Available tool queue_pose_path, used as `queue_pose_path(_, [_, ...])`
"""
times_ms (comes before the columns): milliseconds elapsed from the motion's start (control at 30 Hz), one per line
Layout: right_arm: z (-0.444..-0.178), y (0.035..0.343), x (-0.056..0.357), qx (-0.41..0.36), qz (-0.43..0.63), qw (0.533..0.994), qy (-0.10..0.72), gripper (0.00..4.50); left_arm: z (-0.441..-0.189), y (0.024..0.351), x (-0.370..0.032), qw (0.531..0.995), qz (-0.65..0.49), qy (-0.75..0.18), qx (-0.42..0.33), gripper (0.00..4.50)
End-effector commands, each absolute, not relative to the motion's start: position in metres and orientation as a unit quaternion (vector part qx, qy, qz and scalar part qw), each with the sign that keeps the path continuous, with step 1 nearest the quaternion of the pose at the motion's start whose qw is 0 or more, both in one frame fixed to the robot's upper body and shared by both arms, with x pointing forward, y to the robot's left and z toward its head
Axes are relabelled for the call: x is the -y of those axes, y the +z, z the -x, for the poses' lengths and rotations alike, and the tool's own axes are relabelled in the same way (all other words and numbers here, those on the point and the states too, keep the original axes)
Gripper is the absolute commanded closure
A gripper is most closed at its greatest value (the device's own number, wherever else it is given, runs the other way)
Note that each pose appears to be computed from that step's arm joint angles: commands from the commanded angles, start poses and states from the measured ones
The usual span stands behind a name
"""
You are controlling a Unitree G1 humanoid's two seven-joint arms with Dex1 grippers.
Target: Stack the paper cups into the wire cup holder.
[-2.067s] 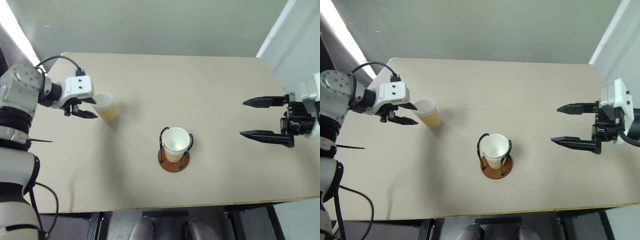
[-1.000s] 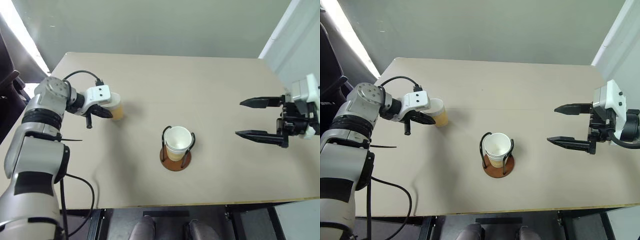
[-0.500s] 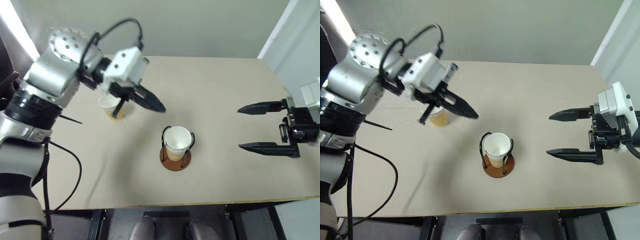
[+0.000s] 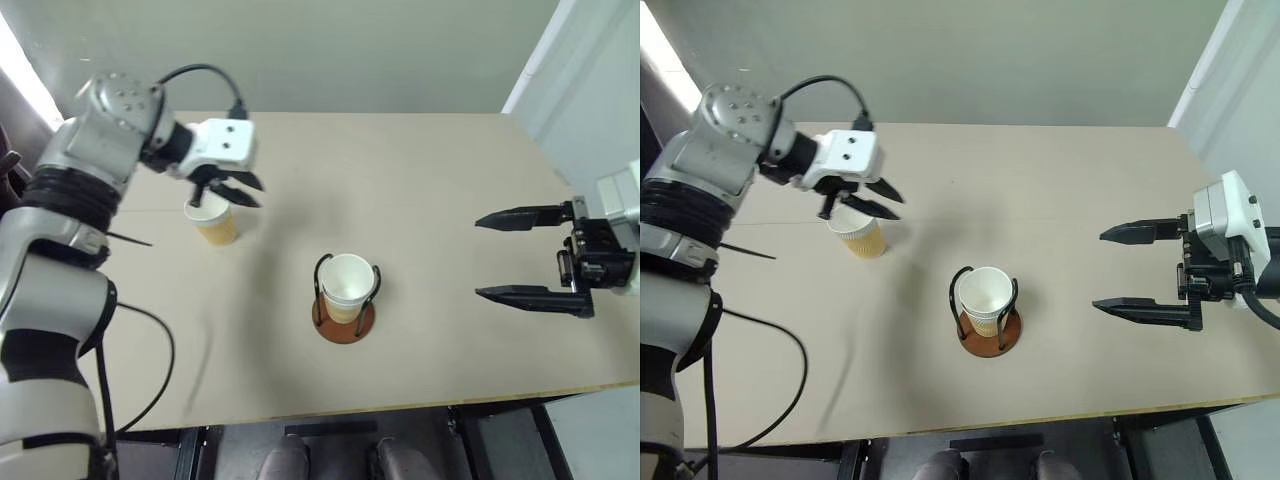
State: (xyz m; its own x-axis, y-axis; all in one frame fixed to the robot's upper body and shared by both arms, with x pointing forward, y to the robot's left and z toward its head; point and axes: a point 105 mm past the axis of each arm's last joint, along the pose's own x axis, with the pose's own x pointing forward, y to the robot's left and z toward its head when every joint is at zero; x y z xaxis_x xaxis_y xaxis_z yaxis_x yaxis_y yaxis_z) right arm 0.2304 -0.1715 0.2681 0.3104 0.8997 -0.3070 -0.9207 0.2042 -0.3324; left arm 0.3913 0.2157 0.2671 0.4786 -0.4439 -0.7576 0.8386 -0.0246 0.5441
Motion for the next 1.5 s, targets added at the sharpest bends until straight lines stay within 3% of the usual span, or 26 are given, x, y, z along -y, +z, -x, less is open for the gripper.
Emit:
queue_pose_path(33, [-0.232,0.270,0.169,-0.013,0.243,0.774,0.585,0.00,-0.392,0.273,-0.241,0.697,-0.536,-0.435,-0.196,1.38])
queue_pose_path(133, [-0.234,0.269,0.168,-0.014,0.242,0.774,0.584,0.00,-0.392,0.267,-0.260,0.704,-0.535,-0.412,-0.220,0.36])
queue_pose_path(300, [-0.237,0.266,0.167,-0.016,0.243,0.775,0.583,0.00,-0.387,0.254,-0.271,0.702,-0.521,-0.420,-0.245,0.36])
queue_pose_path(567, [-0.235,0.270,0.169,-0.017,0.247,0.775,0.582,0.00,-0.403,0.223,-0.271,0.700,-0.537,-0.383,-0.272,0.36])
queue_pose_path(1067, [-0.226,0.274,0.173,-0.026,0.252,0.786,0.565,0.00,-0.415,0.204,-0.261,0.695,-0.549,-0.367,-0.285,0.36])
queue_pose_path(1167, [-0.226,0.274,0.172,-0.030,0.251,0.788,0.561,0.00,-0.417,0.201,-0.260,0.696,-0.552,-0.360,-0.284,1.19])
queue_pose_path(1467, [-0.227,0.276,0.173,-0.034,0.253,0.789,0.559,0.00,-0.417,0.205,-0.259,0.705,-0.545,-0.362,-0.274,4.49])
queue_pose_path(1500, [-0.227,0.276,0.172,-0.034,0.253,0.789,0.559,0.00,-0.417,0.207,-0.259,0.706,-0.543,-0.365,-0.272,4.49])
